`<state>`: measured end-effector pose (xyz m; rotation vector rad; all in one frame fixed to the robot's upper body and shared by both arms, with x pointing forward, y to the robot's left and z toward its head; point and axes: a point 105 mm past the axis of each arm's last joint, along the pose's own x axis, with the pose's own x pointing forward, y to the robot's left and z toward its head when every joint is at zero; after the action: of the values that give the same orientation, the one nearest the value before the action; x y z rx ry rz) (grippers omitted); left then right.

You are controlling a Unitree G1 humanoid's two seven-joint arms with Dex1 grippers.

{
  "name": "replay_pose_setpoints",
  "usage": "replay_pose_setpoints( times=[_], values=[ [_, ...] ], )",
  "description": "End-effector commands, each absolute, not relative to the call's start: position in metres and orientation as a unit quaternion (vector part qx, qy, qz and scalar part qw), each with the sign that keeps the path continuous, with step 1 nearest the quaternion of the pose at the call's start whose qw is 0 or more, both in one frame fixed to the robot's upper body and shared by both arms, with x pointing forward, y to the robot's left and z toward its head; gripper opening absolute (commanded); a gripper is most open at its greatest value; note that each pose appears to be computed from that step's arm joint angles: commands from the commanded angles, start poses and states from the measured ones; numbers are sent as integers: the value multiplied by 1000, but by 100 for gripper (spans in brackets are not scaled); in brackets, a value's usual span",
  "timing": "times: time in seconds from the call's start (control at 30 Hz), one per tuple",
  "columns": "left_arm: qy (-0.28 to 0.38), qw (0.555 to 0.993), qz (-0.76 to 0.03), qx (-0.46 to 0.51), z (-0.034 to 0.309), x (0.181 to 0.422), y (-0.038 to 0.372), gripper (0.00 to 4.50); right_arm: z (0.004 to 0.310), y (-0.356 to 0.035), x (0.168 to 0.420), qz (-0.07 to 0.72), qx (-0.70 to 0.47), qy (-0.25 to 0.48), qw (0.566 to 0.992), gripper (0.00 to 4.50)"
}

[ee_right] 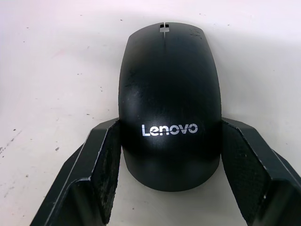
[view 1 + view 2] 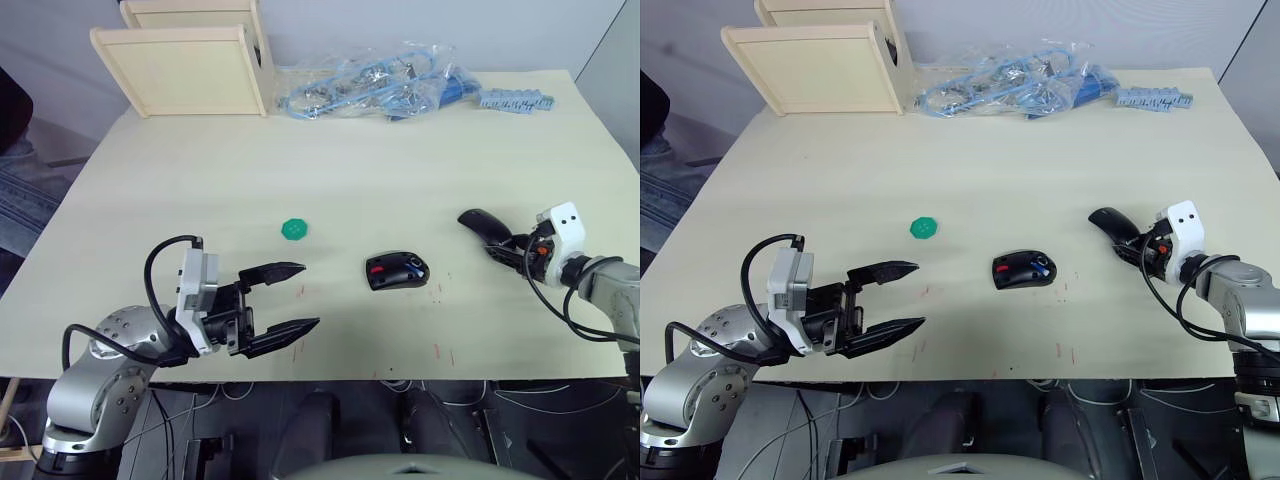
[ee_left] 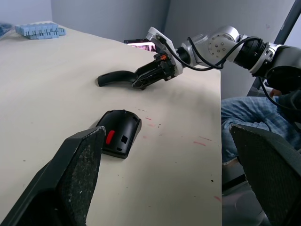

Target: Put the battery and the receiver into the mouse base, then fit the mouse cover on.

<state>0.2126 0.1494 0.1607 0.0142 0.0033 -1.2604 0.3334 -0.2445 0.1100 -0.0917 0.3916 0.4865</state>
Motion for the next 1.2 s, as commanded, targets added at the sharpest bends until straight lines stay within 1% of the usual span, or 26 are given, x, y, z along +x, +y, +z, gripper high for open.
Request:
replay_pose_setpoints(
  times=[0.03,0.27,0.37,0.53,0.6,0.67,0.77,0.87,0.93,1.03,1.2],
  values=[
    [-13,807,-591,12,165,212,149,450,136,-240,330,258,-62,162,951,307],
    [-11,809,-587,12,165,215,153,450,168,-213,313,324,-108,141,929,307],
    [-10,810,-587,12,165,216,154,450,176,-205,308,340,-115,139,923,307],
    [-11,809,-587,13,169,218,156,450,203,-171,283,421,-191,124,878,307],
    [-13,809,-588,12,173,218,157,450,208,-161,275,440,-223,138,859,307],
    [-14,807,-590,11,175,218,158,450,213,-150,268,471,-226,142,841,307],
    [-14,807,-591,10,176,218,158,450,217,-143,263,497,-221,152,825,307],
    [-23,805,-593,5,184,218,158,450,222,-130,258,544,-255,144,786,307],
    [-26,804,-594,2,188,217,158,450,224,-127,257,560,-256,146,774,307],
    [-30,806,-591,0,192,215,161,450,226,-124,259,582,-267,136,756,307],
    [-28,816,-577,-4,193,213,166,450,213,-125,268,601,-294,152,728,307]
  ],
)
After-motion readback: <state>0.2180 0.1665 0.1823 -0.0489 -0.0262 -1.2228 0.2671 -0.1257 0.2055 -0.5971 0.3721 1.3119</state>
